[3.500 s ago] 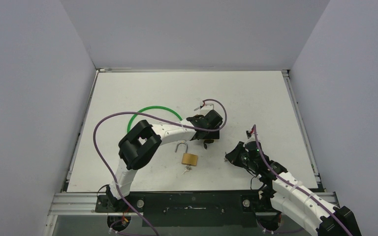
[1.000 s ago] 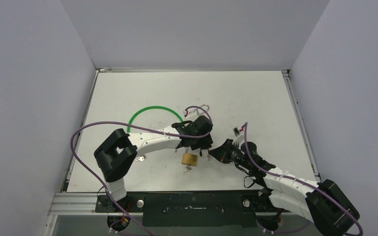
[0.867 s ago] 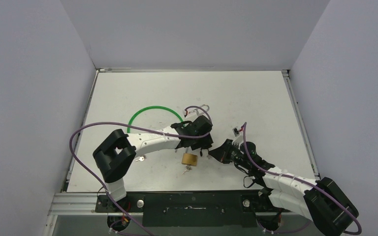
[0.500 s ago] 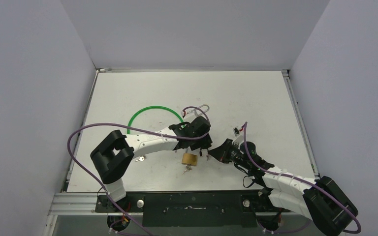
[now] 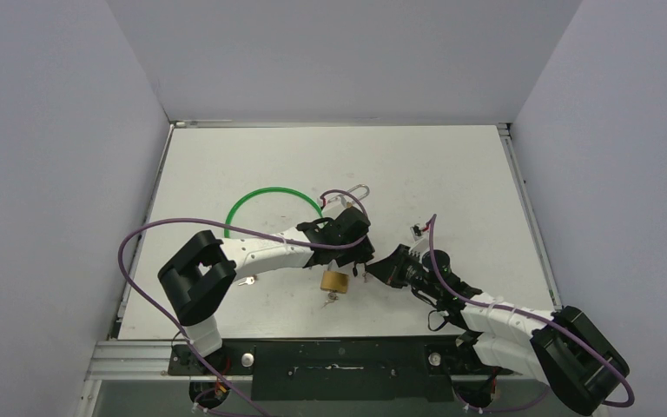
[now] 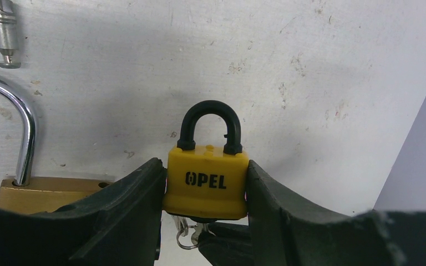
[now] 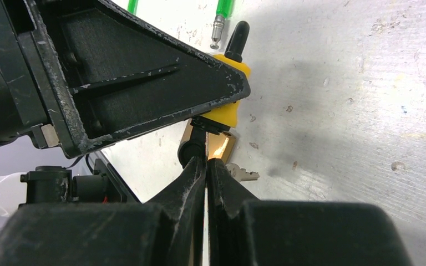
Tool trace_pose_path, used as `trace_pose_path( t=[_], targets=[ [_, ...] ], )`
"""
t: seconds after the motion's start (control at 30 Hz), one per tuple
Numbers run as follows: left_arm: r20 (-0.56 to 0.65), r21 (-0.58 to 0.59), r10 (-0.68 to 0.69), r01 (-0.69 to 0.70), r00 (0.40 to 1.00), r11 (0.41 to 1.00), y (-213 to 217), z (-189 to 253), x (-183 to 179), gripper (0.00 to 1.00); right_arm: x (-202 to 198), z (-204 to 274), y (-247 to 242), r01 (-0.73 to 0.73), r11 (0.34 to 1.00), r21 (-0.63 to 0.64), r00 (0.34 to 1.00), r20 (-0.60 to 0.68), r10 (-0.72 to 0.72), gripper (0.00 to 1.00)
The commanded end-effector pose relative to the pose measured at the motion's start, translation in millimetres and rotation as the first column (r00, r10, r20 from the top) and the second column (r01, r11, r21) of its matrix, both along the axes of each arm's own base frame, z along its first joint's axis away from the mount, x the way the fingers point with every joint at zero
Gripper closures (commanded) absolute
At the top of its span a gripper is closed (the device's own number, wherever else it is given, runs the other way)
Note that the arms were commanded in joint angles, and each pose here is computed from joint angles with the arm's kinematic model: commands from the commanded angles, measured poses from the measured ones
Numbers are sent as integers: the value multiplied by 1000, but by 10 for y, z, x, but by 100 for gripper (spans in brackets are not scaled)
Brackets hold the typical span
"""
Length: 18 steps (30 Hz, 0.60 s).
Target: Unlock with the key
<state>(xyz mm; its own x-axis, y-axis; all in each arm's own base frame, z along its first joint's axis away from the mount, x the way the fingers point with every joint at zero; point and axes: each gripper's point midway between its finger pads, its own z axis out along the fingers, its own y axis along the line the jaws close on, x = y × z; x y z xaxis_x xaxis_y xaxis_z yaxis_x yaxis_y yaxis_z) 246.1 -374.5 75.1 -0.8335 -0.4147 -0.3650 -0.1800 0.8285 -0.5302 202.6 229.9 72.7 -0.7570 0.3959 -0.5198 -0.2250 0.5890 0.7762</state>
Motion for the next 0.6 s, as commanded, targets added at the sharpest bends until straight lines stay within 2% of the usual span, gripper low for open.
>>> trace_pose_path(
  t=[0.0, 0.23, 0.57],
  targets=[
    [35, -113, -6, 10, 999, 994, -155, 352, -37, 100, 213, 322, 10, 67, 995, 72, 992, 105, -74, 100],
    [38, -110, 4, 0, 999, 994, -124, 359, -37, 100, 262, 242, -98, 126, 991, 52, 989, 70, -130, 100],
    [35, -103, 14, -10, 999, 995, -104, 333, -31, 100, 268, 255, -107, 124, 991, 58, 989, 74, -128, 100]
  ],
)
